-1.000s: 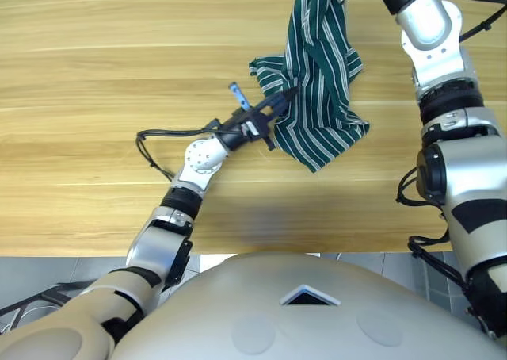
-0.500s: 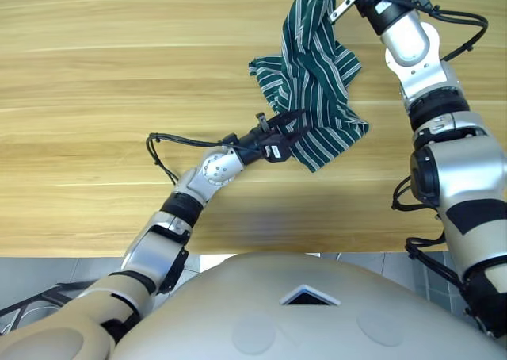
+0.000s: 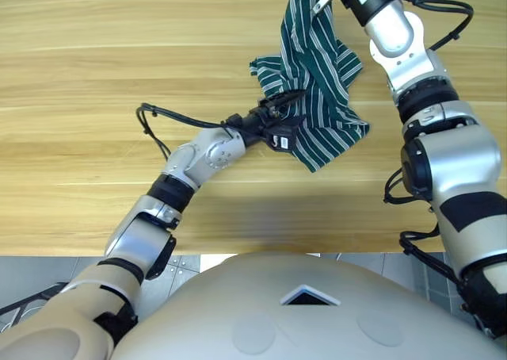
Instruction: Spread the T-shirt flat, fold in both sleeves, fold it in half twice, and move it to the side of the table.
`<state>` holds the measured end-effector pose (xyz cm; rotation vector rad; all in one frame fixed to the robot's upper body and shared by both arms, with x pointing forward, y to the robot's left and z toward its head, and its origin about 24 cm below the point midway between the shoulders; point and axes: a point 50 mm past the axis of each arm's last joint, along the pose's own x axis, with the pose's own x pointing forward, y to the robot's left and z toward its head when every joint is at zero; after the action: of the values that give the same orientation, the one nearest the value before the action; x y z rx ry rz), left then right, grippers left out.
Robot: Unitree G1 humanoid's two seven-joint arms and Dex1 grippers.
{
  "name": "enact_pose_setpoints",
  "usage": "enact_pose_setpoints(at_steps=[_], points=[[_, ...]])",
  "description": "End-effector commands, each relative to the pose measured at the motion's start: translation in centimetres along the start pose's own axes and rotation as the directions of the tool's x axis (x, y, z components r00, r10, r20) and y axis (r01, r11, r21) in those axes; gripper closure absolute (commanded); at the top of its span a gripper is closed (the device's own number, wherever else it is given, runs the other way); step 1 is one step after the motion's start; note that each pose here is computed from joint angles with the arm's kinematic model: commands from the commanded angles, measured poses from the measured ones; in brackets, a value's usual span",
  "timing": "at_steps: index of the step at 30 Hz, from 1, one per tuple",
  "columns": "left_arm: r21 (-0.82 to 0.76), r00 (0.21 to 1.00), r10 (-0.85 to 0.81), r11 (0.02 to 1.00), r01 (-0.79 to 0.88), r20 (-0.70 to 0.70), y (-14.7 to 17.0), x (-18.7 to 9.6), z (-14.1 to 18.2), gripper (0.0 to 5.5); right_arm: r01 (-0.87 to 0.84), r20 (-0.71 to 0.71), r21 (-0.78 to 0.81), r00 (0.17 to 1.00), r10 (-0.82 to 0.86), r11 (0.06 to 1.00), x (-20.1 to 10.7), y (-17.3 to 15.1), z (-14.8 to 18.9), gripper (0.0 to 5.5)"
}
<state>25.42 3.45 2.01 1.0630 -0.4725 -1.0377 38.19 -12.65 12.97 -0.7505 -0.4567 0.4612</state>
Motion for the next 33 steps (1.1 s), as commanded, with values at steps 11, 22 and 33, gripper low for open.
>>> enact_pose_setpoints(at_steps=[11, 22, 33], points=[[0.105, 0.972, -0.233, 0.967, 0.233, -0.013, -5.4, 1.6, 0.5, 2.75, 0.011, 0.001, 0.008, 1.0, -0.011, 1.0, 0.4, 0.4, 0.3, 5.5], [0.082, 0.92, -0.329, 0.932, 0.352, -0.213, -2.2, -14.0, -5.9, 2.75, 0.024, -0.021, -0.002, 1.0, -0.024, 1.0, -1.5, 0.1, -1.1, 5.5], [0.073, 0.818, -0.201, 0.956, 0.283, -0.539, 3.6, -18.4, -13.5, 2.75, -0.286, 0.076, 0.207, 0.958, 0.276, 0.936, -14.3, 4.7, -3.8, 5.5]])
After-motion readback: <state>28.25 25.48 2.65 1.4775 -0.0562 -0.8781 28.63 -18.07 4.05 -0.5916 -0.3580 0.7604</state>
